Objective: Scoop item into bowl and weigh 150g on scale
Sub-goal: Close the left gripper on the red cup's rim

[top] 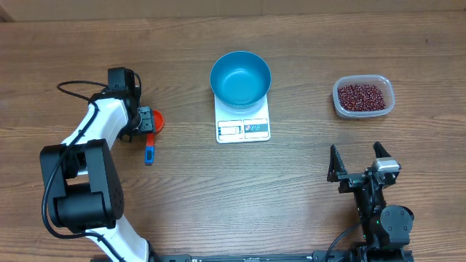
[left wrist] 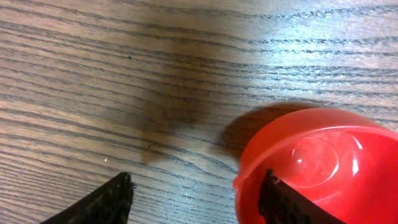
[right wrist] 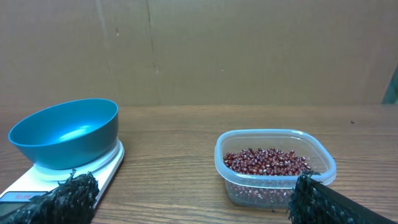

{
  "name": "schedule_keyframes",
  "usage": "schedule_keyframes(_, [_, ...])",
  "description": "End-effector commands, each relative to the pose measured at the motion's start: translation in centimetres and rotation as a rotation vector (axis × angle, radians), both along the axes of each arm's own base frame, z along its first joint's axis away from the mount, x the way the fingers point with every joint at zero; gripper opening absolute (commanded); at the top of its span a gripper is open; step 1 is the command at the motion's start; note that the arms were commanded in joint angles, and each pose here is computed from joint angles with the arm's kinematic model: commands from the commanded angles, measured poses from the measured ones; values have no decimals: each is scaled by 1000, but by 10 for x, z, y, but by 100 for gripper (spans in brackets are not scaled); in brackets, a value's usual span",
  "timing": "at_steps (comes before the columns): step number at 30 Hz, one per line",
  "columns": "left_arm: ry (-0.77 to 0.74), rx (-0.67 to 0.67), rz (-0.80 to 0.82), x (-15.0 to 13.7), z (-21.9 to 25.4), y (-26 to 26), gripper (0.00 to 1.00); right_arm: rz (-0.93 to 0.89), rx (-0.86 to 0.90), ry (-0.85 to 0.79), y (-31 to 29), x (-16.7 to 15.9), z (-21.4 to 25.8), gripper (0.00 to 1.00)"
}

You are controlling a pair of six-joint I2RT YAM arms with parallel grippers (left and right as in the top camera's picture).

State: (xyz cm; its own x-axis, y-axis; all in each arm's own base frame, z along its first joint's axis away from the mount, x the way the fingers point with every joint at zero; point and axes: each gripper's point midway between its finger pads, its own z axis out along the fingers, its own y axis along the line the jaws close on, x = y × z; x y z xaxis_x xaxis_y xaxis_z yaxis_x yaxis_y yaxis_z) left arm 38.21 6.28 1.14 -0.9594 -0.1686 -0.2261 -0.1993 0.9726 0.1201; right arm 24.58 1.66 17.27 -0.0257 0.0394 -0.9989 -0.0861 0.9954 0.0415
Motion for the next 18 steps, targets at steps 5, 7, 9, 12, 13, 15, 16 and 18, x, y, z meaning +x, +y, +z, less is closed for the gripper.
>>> schedule_keyframes(5, [14, 7, 9, -3, -5, 3, 55, 7, -4, -3, 2, 0, -2, 100])
schedule_keyframes(7, [14, 7, 9, -3, -5, 3, 52, 7, -4, -3, 2, 0, -2, 100])
schedule_keyframes(9, [14, 7, 9, -3, -5, 3, 50, 7, -4, -3, 2, 0, -2, 100])
schedule_keyframes(12, [14, 7, 9, -3, -5, 3, 47, 7, -4, -2, 2, 0, -2, 100])
schedule_keyframes(13, [14, 7, 9, -3, -5, 3, 46, 7, -4, -3, 2, 0, -2, 100])
schedule_keyframes(15, [14, 7, 9, -3, -5, 3, 45, 7, -4, -2, 2, 0, -2, 100])
schedule_keyframes(16, [14, 7, 9, -3, -5, 3, 44, 7, -4, -2, 2, 0, -2, 100])
schedule_keyframes(18, [14, 7, 9, -3, -5, 3, 42, 7, -4, -3, 2, 0, -2, 100])
